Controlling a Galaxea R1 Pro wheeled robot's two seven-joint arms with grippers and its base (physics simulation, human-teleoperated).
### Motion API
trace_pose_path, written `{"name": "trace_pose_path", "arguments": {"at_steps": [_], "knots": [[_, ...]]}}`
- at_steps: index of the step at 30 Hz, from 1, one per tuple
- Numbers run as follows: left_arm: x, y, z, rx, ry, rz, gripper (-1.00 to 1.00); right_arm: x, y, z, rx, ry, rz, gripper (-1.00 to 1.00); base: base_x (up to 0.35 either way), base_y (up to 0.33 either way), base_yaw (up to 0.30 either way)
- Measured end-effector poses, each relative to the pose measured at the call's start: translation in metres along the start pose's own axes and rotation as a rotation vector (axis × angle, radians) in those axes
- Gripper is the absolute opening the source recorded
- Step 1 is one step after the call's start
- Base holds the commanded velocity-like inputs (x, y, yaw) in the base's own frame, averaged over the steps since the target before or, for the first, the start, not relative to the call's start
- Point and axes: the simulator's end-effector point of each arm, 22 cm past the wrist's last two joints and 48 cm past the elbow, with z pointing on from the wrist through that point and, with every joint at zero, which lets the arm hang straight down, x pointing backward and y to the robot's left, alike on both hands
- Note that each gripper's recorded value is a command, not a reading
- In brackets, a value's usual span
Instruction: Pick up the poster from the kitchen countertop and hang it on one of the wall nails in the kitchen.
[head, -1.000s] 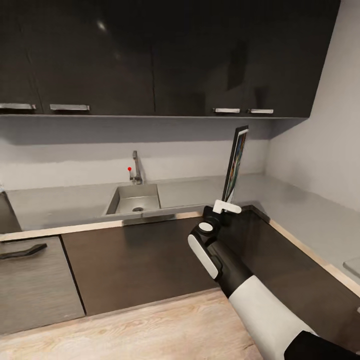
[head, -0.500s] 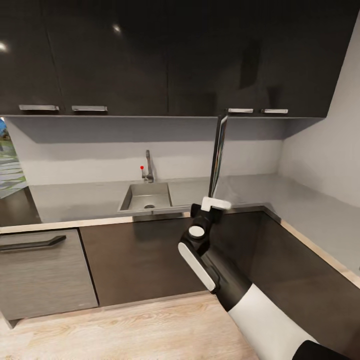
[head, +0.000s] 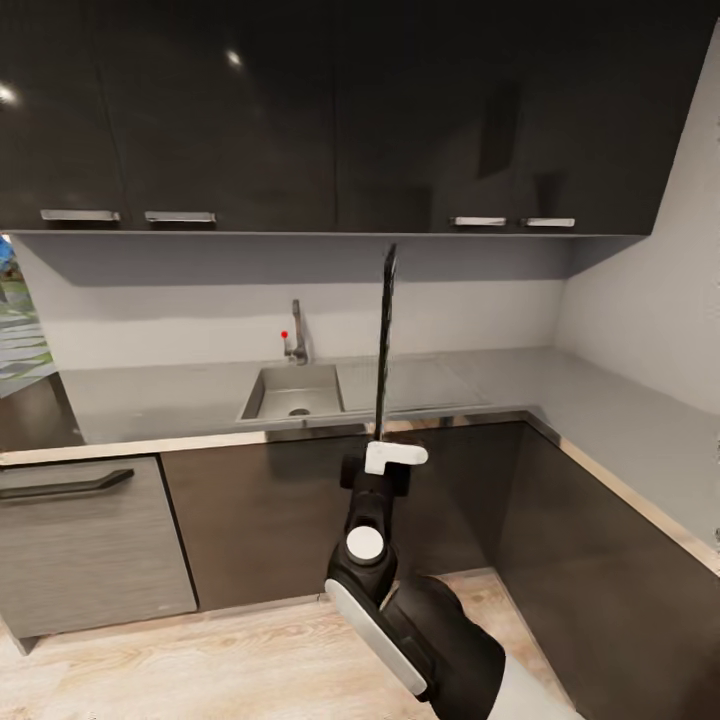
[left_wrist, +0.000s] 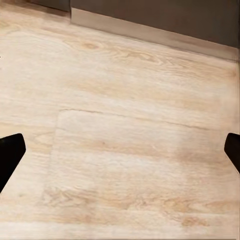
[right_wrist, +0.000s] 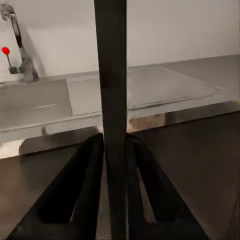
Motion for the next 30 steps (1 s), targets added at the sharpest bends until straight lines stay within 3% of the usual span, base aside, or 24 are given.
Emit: {"name": "trace_pose_path", "arguments": {"at_steps": [7, 8, 11, 16, 18, 20, 24, 30], "knots": [[0.0, -0.001, 0.0, 0.006, -0.001, 0.008, 1.0, 0.006, 0.029, -0.03, -0.101, -0.02, -0.031, -1.0, -0.278, 0.0, 0.0], [0.0, -0.006, 0.0, 0.027, 0.0, 0.011, 1.0, 0.01, 0.047, -0.037, -0.182, -0.021, -0.046, -1.0, -0.084, 0.0, 0.0], [0.0, -0.008, 0.0, 0.036, 0.0, 0.011, 1.0, 0.015, 0.07, -0.041, -0.308, -0.02, -0.067, -1.0, -0.162, 0.0, 0.0], [0.0, -0.007, 0.0, 0.038, 0.0, 0.011, 1.0, 0.024, 0.084, -0.044, -0.422, -0.015, -0.097, -1.0, -0.234, 0.0, 0.0], [0.0, -0.007, -0.001, 0.038, 0.0, 0.012, 1.0, 0.035, 0.091, -0.046, -0.519, -0.004, -0.124, -1.0, -0.09, 0.0, 0.0], [0.0, -0.007, -0.001, 0.038, -0.001, 0.012, 1.0, 0.04, 0.092, -0.045, -0.568, 0.002, -0.136, -1.0, -0.053, 0.0, 0.0], [0.0, -0.008, -0.001, 0.038, -0.001, 0.012, 1.0, 0.056, 0.092, -0.04, -0.764, 0.047, -0.147, -1.0, -0.016, 0.0, 0.0], [-0.001, -0.007, -0.001, 0.038, -0.002, 0.013, 1.0, 0.08, 0.071, -0.021, -0.871, 0.114, -0.125, -1.0, -0.003, 0.0, 0.0]]}}
